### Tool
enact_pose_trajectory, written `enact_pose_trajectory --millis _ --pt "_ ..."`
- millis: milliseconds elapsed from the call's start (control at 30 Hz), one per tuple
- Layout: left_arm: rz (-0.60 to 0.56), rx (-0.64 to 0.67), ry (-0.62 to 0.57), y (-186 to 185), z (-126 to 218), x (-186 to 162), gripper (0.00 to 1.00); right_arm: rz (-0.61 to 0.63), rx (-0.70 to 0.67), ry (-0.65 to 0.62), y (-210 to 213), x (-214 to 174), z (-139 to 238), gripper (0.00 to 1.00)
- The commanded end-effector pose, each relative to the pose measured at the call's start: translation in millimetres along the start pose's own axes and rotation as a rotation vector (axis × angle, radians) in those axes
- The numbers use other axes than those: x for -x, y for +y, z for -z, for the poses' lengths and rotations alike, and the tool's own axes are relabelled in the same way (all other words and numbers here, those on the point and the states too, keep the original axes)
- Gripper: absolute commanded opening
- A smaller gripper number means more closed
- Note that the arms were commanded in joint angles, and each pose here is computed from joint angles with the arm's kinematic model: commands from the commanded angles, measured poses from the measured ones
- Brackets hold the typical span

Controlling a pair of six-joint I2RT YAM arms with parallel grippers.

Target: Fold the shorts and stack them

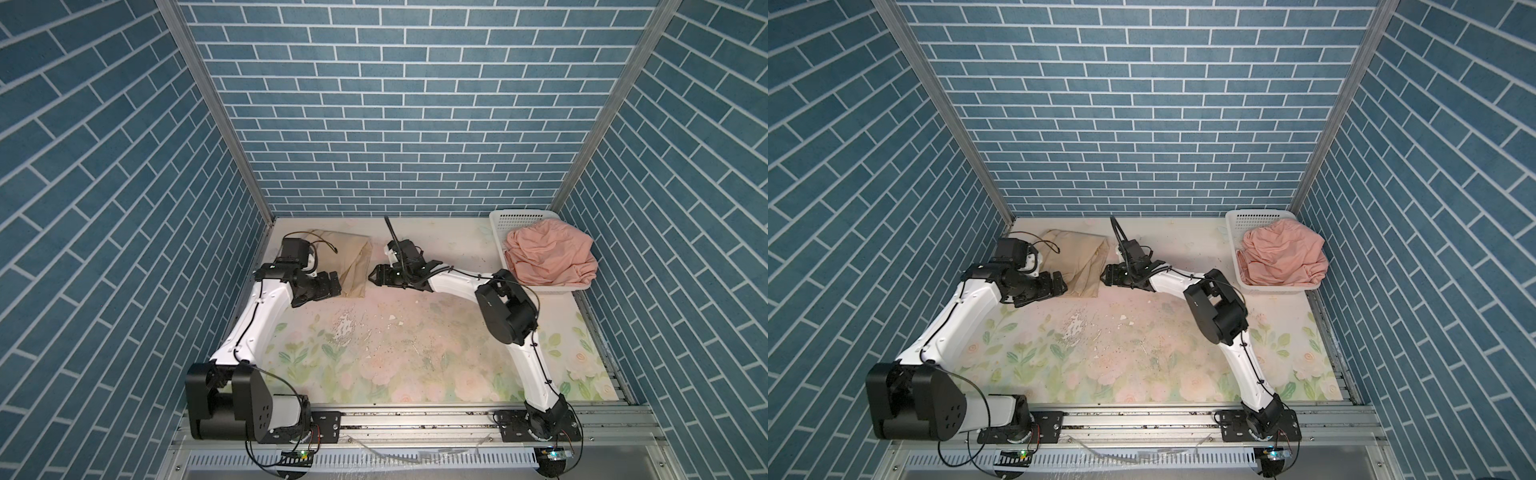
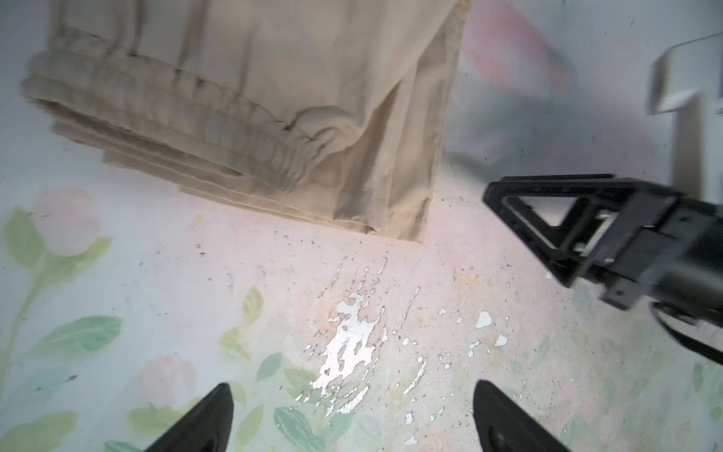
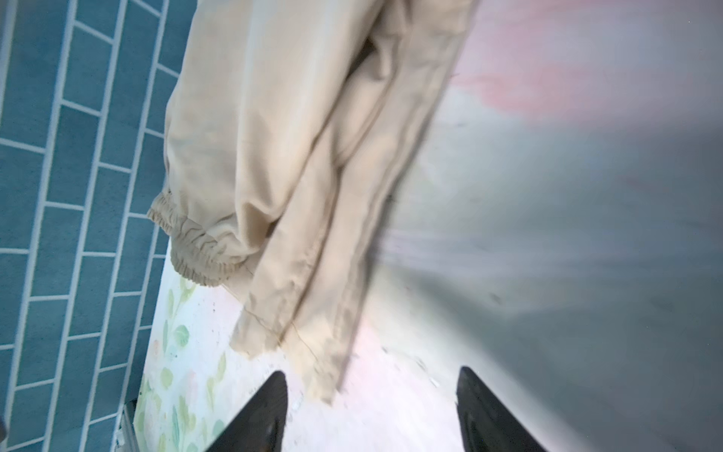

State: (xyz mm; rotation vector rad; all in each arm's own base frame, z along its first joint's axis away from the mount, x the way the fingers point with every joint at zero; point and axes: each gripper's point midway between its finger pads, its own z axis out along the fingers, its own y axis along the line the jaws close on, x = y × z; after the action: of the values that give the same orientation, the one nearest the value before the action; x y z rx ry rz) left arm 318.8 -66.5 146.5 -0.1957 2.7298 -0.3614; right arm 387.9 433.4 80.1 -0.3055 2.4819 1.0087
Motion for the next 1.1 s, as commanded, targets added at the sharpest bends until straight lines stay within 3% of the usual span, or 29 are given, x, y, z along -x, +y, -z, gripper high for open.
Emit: enact_pose_trajectory --millis 0,233,400,500,767,1067 --pt "-0.07 -0.042 -0.011 -35.8 -20.0 6.9 0.87 0.077 -0.037 -0.128 -2.5 30.9 73.2 0.69" --pt "-0.193 -0.093 -0.061 -96.0 -86.5 33.3 0.68 0.101 -0.335 -0.226 -82.2 22.5 211.3 0.69" --pt "-0.221 -0.018 -0.107 -103.0 -124.9 70.9 0.58 0.051 -0.422 -0.313 -113.8 12.4 270.2 0.7" --pt "-0.255 0.018 -0.101 -107.2 -147.0 89.6 0.51 -0.004 -0.419 -0.356 -125.6 8.4 288.3 0.7" --pt "-0.296 0.046 -0.068 -111.6 -197.6 115.6 0.43 -0.071 -0.45 -0.397 -145.6 3.7 314.8 0.7" --pt "-0.214 0.109 -0.029 -65.6 -217.8 134.7 0.42 -0.105 -0.472 -0.415 -151.6 7.4 329.3 0.7"
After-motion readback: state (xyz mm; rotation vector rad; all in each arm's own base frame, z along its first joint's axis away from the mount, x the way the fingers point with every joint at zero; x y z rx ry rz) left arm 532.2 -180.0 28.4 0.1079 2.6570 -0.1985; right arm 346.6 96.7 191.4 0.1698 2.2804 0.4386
